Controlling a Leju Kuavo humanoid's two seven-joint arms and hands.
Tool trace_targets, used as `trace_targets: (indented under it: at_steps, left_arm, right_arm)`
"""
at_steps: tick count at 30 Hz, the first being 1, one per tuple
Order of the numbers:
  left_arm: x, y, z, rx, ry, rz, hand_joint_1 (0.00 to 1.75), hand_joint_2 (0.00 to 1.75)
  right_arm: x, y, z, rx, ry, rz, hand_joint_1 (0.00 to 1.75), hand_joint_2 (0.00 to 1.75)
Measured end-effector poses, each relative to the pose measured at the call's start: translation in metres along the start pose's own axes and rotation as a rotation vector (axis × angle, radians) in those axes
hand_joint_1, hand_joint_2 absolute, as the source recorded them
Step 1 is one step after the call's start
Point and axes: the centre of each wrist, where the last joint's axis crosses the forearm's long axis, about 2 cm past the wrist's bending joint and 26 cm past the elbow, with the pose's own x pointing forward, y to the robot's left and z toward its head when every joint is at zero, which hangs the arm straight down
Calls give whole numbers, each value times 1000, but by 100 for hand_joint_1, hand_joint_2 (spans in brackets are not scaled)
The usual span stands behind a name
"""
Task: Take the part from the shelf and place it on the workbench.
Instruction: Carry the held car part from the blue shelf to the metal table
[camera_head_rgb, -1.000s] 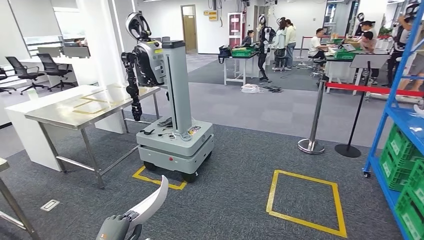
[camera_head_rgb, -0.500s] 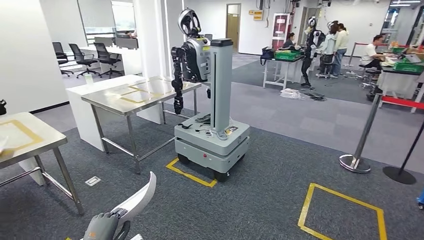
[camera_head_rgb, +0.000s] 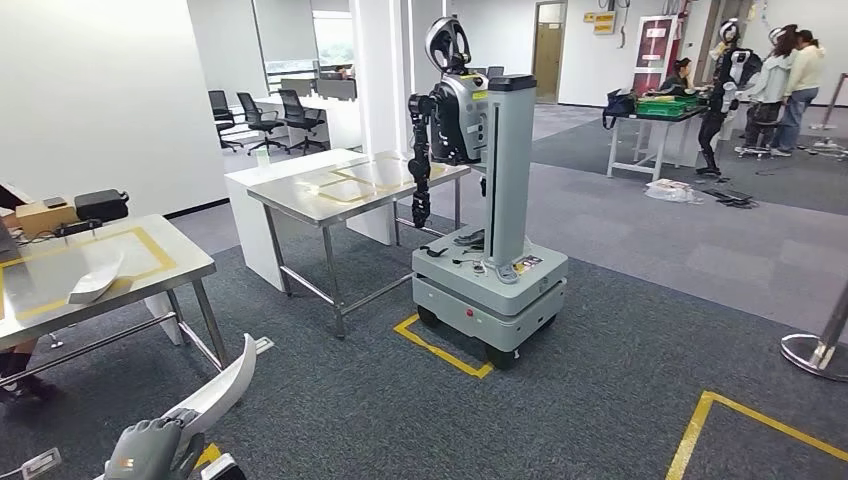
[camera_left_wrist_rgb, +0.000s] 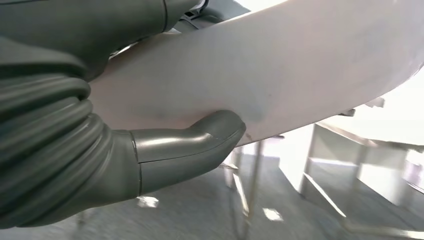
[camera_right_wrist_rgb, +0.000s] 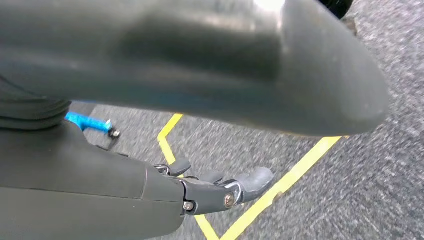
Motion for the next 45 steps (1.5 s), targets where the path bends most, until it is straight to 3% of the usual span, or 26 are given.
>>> trace_targets:
  at_steps: [11, 30, 45]
  left_arm:
    - [-28, 17, 2, -8, 39, -34, 175, 175]
    - [-24, 19, -10, -18, 17, -18, 175, 175]
    - [-24, 14, -6, -28, 11, -5, 175, 175]
  right_arm:
    - [7, -6, 2, -15, -21, -12, 0, 0]
    - [7, -4, 1, -1, -23, -13, 0, 0]
    - [8, -3, 0, 9, -23, -19, 0, 0]
